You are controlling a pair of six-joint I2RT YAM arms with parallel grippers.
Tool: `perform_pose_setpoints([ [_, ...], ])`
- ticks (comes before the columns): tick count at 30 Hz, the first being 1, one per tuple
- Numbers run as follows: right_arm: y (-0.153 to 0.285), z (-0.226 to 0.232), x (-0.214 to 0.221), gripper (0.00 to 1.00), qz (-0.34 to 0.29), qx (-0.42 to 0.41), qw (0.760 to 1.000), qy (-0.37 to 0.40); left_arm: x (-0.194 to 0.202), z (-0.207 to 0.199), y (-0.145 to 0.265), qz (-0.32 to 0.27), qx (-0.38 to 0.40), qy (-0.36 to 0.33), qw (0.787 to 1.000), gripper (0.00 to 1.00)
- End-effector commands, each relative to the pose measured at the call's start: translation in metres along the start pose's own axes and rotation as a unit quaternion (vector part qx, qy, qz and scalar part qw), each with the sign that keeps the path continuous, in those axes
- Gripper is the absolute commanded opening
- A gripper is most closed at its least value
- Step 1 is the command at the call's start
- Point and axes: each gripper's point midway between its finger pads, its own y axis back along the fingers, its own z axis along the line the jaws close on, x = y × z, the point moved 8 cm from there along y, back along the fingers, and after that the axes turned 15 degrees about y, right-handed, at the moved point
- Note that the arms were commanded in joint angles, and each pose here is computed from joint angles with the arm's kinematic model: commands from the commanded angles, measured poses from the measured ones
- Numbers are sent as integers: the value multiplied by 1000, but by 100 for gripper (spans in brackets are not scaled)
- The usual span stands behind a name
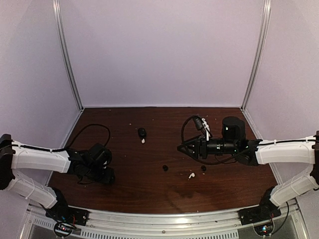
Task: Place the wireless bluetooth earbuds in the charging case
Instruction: Pick up the charging case from the center of the board.
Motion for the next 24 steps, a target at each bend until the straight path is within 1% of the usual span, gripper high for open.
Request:
perform_pose_setpoints([
  [1, 4, 0, -2, 65, -15, 5, 999, 48, -1, -5, -2, 10, 9, -18, 1000, 42],
  [4, 6, 0, -4, 65, -25, 15, 997, 72, -4, -12, 2, 12, 29, -27, 999, 36],
  [7, 9, 1, -5, 66, -36, 18, 995, 96, -12, -30, 11, 16, 78, -54, 995, 33],
  [11, 13, 3, -2, 66, -37, 23, 990, 133, -19, -65, 26, 45, 177, -112, 977, 30],
  [14, 16, 6, 1, 66, -27, 21, 986, 162, -20, -90, 42, 66, 253, -156, 953, 29],
  [17, 18, 16, 3, 66, -24, 7, 980, 200, -23, -113, 63, 89, 332, -197, 918, 28],
  [20, 17, 34, 5, 66, -25, -19, 972, 231, -23, -130, 86, 109, 405, -233, 877, 28],
  [24, 15, 61, 4, 66, -34, -54, 957, 284, -21, -150, 113, 135, 488, -275, 817, 28],
])
